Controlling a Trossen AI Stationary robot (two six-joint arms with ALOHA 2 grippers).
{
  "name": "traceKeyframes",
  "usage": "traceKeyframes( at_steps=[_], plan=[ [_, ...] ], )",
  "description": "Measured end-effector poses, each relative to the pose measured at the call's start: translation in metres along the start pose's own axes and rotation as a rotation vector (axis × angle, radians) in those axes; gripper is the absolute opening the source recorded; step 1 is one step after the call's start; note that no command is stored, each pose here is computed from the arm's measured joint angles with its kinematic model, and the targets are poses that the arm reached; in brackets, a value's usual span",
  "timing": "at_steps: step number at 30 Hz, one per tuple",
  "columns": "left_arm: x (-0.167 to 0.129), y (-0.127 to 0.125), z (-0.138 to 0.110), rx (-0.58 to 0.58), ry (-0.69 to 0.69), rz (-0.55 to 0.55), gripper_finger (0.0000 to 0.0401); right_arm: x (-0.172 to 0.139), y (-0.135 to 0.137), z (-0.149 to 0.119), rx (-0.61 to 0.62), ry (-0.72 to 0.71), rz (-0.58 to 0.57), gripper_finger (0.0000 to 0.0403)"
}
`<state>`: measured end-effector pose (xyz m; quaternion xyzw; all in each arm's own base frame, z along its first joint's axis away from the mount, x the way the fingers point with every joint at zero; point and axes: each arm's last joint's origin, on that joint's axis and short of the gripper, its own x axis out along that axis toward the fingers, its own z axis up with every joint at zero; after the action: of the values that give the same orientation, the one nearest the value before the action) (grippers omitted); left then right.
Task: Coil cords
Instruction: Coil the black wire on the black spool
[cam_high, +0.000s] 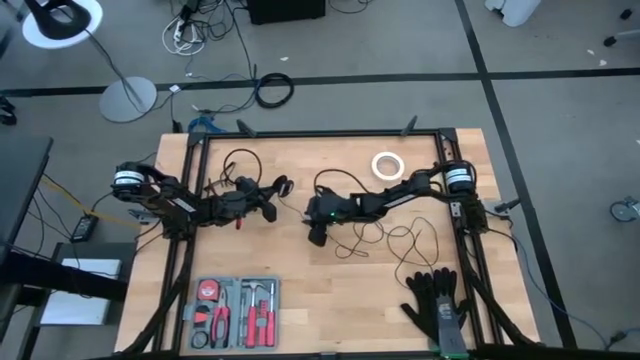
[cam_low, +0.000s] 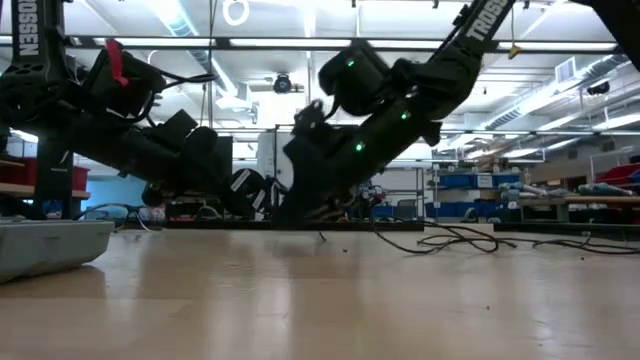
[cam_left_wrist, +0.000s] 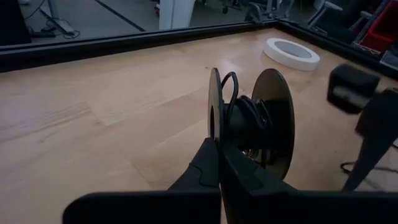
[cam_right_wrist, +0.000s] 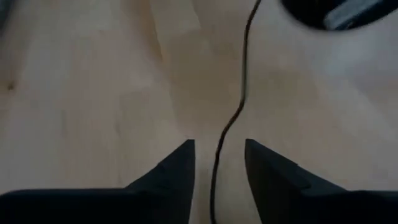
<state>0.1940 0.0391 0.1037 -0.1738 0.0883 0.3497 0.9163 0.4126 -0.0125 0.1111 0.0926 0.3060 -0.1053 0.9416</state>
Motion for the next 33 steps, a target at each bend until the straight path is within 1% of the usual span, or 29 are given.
traceKeyframes(
  at_steps=[2,4,7,10,13,15,16,19,22,24,27,31,33],
  plan=[
    [0.0,0.0,0.0,0.0,0.001,-0.002,0.0,0.001,0.0,-0.004,0.019,0.042,0.009,0.0154],
    [0.0,0.0,0.001,-0.004,-0.005,-0.005,0.0,0.003,0.0,-0.005,0.017,0.052,0.021,0.0158],
    [0.0,-0.001,0.002,-0.012,-0.016,-0.011,0.0,0.001,-0.001,-0.007,0.045,0.085,-0.027,0.0148],
    [0.0,-0.001,0.002,-0.014,-0.013,-0.027,0.0,-0.002,-0.002,-0.007,0.087,0.111,-0.042,0.0114],
    [0.0,-0.002,0.002,-0.023,-0.01,-0.041,0.0,-0.005,-0.002,-0.007,0.088,0.123,-0.045,0.0058],
    [0.0,-0.004,0.005,-0.039,-0.025,-0.077,0.0,-0.007,-0.001,-0.006,0.082,0.128,-0.045,0.0018],
    [-0.001,-0.005,0.006,-0.048,-0.038,-0.098,0.0,-0.007,-0.001,-0.006,0.073,0.13,-0.045,0.001],
    [-0.002,-0.01,0.014,-0.079,-0.094,-0.192,0.0,-0.008,-0.002,-0.006,0.082,0.138,-0.043,0.001],
    [-0.004,-0.016,0.022,-0.07,-0.147,-0.316,0.0,-0.009,-0.005,-0.007,0.092,0.171,-0.044,0.0003],
    [-0.005,-0.018,0.024,-0.049,-0.154,-0.385,0.0,-0.01,-0.007,-0.007,0.092,0.189,-0.053,0.0003],
    [-0.005,-0.018,0.02,-0.025,-0.106,-0.412,0.0,-0.016,-0.011,-0.004,0.097,0.205,-0.069,0.0002],
    [-0.004,-0.017,0.01,0.02,0.007,-0.429,0.0,-0.029,-0.022,0.002,0.101,0.244,-0.104,0.0001],
    [-0.003,-0.015,0.006,0.039,0.054,-0.432,0.0,-0.036,-0.028,0.01,0.112,0.229,-0.125,0.0001]
  ],
)
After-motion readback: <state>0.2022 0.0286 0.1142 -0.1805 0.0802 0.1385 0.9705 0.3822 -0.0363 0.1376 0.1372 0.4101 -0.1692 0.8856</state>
